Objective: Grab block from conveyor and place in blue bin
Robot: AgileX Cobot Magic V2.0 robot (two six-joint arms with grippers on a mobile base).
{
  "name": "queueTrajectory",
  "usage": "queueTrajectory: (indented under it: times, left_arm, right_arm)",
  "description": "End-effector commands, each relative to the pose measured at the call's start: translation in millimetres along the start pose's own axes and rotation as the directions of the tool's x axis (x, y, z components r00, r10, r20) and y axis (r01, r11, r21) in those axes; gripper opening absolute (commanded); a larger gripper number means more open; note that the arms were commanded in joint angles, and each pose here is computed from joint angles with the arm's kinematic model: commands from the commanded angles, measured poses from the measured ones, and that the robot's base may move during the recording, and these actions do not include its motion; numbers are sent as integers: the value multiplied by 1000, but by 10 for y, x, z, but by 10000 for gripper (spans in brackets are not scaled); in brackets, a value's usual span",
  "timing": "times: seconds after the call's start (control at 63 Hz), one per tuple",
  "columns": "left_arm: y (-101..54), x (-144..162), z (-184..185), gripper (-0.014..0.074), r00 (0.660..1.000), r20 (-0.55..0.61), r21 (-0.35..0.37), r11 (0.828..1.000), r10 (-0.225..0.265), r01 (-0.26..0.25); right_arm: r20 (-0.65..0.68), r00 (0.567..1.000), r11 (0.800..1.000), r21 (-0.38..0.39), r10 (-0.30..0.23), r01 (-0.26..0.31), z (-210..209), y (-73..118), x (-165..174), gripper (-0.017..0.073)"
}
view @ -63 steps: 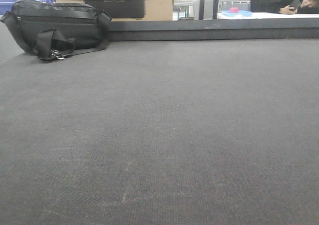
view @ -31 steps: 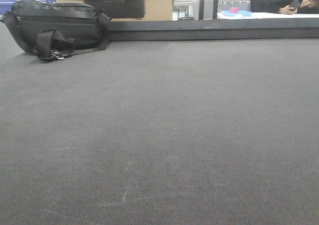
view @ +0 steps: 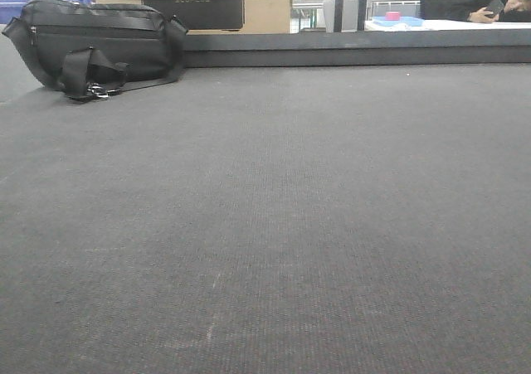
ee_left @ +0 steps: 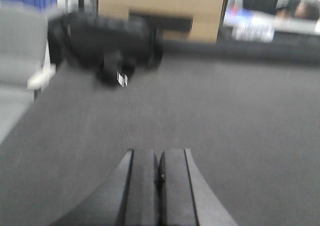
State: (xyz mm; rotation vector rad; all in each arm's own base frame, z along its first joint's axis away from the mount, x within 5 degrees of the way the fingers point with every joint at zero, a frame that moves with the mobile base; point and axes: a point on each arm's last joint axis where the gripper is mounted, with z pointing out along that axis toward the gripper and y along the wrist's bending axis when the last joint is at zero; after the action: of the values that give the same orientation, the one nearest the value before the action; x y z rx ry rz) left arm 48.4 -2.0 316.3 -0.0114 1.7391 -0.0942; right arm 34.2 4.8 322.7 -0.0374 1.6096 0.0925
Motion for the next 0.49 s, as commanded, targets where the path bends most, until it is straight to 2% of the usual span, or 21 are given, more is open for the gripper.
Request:
queueTrajectory:
  times: [0.0,0.064,0.143,0.175,0.222,0.286,0.302,0.365,0.397,0.477]
  left_arm:
    - [-18,-149,131,-111,987,-159,-7,1000,-10,9]
    - [-33,-261,301,-111,956,-294,-18,1000,-16,11]
    - [-62,-389,548,-111,892,-450,-26,999,-32,23]
    - [-69,-443,669,-111,859,-510,-33,999,-33,20]
    - [-75,-476,847,-111,801,-598,-42,999,-36,13]
    - [-86,-568,1030,-111,750,-660,-49,999,-38,8]
    - [-88,-564,1113,-111,729,-683,-52,999,-39,5]
    - [-96,-601,1341,-111,692,-721,-56,998,-41,1]
    - [-100,-621,1436,-111,683,-729,-57,998,-42,0]
    - [-112,-592,1672,-111,645,-763,-58,998,-49,7]
  right_arm:
    - [-184,983,1000,-10,-1,-1,103,14,-121,-162]
    - [-292,956,1000,-11,-1,-3,230,16,-186,-162]
    - [-414,910,1000,-12,0,-6,404,19,-275,-162]
    - [-476,879,1000,-13,1,-7,488,18,-288,-162]
    - [-574,819,1000,-13,1,-11,605,18,-272,-162]
    - [-679,734,1000,-13,1,-14,730,17,-263,-162]
    - [-712,702,1000,-14,1,-16,752,17,-246,-162]
    - [-807,590,1000,-12,2,-21,906,13,-190,-162]
    - [-826,564,1000,-12,3,-22,951,12,-184,-162]
    - [-885,465,1000,-9,4,-26,1100,6,-111,-162]
